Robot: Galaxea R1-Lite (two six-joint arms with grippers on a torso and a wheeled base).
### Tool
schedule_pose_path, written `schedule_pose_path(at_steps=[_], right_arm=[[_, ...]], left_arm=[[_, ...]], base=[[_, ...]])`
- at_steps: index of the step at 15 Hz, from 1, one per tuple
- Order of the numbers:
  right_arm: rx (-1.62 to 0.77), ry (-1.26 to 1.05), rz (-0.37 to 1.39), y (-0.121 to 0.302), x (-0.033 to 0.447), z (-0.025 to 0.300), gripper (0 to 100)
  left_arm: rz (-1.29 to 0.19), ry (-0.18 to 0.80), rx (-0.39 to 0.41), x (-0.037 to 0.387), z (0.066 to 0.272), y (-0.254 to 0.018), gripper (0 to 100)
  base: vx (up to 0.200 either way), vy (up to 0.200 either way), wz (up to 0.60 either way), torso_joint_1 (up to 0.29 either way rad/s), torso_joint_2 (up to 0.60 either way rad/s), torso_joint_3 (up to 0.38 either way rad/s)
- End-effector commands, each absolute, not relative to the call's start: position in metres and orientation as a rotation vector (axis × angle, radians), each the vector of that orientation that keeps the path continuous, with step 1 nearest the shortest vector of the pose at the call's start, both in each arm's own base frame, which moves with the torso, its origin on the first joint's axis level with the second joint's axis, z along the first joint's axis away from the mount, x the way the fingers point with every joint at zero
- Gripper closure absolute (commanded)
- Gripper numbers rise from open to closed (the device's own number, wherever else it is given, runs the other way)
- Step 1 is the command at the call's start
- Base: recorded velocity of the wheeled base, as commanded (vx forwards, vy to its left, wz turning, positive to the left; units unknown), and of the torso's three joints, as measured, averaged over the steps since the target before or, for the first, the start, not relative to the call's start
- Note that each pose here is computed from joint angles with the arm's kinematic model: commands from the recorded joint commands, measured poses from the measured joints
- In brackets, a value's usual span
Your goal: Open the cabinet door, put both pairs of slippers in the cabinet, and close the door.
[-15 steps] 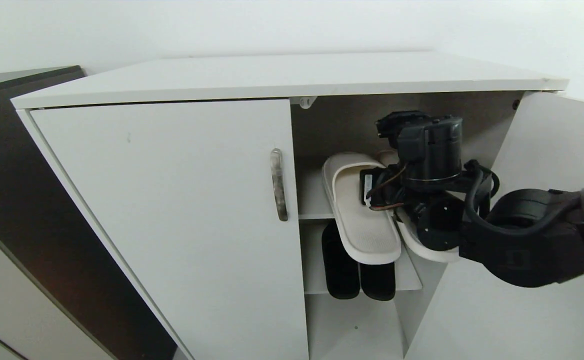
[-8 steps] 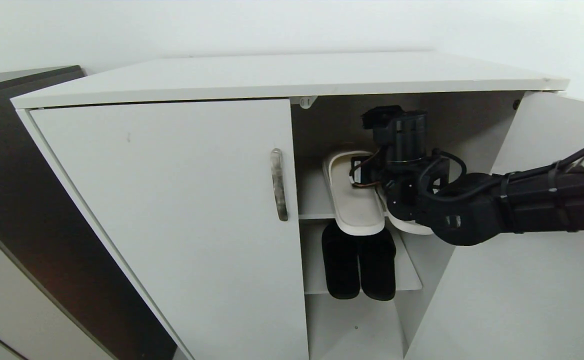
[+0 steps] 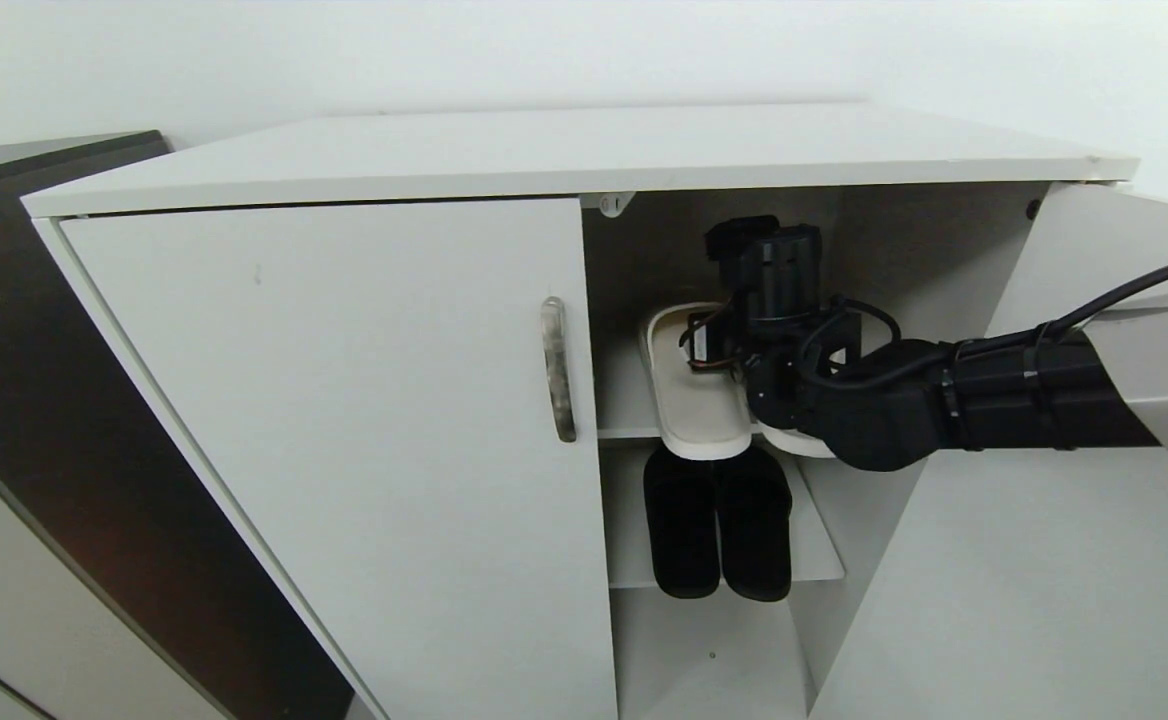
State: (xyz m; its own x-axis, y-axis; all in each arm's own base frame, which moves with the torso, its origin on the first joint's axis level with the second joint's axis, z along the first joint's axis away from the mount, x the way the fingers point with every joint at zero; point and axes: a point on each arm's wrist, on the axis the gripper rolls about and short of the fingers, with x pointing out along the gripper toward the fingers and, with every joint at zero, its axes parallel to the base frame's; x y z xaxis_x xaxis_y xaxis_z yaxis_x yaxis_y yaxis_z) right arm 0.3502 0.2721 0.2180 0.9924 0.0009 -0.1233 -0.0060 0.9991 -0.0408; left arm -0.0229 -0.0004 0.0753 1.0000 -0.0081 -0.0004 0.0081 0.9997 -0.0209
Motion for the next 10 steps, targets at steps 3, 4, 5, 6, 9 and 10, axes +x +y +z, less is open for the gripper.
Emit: schedule_pose_path(at_steps=[3, 4, 5, 6, 9, 10], right_arm=[[-0.045, 0.127, 0.002, 0.274, 0.352, 0.216, 0], [-0.048, 0.129, 0.002, 0.273, 0.351, 0.215, 0], [-0.05, 0.131, 0.002, 0.273, 0.351, 0.215, 0], [-0.054, 0.136, 0.004, 0.273, 0.348, 0.214, 0], [-0.061, 0.141, 0.043, 0.271, 0.32, 0.224, 0], [-0.07, 0.151, 0.069, 0.268, 0.301, 0.226, 0]], left_arm=[[-0.008, 0.002, -0.021, -0.023, 0.075, 0.0, 100], [-0.008, 0.002, -0.021, -0.023, 0.075, 0.0, 100], [-0.008, 0.002, -0.021, -0.023, 0.075, 0.0, 100], [-0.008, 0.002, -0.023, -0.023, 0.075, 0.0, 100], [-0.008, 0.002, -0.023, -0.023, 0.075, 0.0, 100], [-0.008, 0.002, -0.023, -0.023, 0.075, 0.0, 100]], base=[[0.0, 0.0, 0.0, 0.0, 0.0, 0.0], [0.0, 0.0, 0.0, 0.0, 0.0, 0.0], [0.0, 0.0, 0.0, 0.0, 0.0, 0.0], [0.0, 0.0, 0.0, 0.0, 0.0, 0.0], [0.0, 0.0, 0.0, 0.0, 0.0, 0.0], [0.0, 0.0, 0.0, 0.0, 0.0, 0.0]])
